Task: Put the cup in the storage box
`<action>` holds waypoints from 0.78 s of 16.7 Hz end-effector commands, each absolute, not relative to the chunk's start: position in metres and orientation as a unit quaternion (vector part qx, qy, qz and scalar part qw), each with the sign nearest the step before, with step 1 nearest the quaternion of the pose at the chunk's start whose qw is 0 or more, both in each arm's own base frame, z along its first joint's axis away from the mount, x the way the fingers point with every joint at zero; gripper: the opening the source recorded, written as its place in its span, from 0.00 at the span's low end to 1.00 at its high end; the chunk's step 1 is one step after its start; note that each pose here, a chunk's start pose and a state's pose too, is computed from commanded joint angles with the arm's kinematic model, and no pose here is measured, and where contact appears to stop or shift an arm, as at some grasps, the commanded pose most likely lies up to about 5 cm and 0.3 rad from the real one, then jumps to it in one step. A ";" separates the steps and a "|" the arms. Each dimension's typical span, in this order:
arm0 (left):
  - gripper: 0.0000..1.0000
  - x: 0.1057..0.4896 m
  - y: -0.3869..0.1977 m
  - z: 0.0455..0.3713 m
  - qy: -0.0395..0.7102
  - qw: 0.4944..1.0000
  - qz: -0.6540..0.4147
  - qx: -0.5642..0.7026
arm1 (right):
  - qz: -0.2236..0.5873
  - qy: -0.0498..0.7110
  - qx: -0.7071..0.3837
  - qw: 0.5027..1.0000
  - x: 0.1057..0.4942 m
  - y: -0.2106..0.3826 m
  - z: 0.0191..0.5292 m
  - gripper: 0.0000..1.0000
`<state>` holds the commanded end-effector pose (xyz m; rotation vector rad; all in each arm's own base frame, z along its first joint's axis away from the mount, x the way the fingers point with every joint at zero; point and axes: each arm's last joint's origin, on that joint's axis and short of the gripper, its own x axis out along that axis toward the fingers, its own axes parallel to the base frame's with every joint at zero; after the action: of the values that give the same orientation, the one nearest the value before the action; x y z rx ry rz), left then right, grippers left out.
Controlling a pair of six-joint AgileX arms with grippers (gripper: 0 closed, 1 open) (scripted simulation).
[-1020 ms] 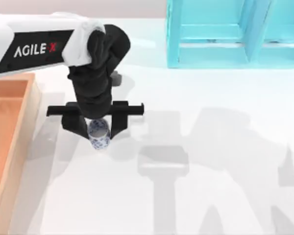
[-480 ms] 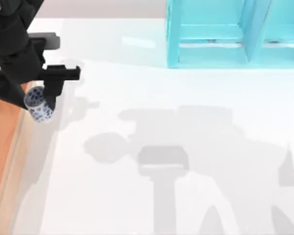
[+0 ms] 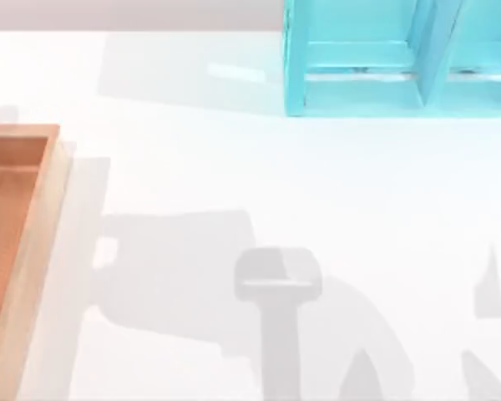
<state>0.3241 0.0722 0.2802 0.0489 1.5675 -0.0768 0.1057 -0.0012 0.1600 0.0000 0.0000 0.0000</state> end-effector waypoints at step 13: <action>0.00 0.322 0.093 0.254 0.706 0.709 -0.006 0.012 | 0.000 0.000 0.000 1.000 0.106 -0.001 0.160 1.00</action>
<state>0.3222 0.0926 0.2540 0.0265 1.5665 -0.0132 0.1057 -0.0012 0.1600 0.0000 0.0000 0.0000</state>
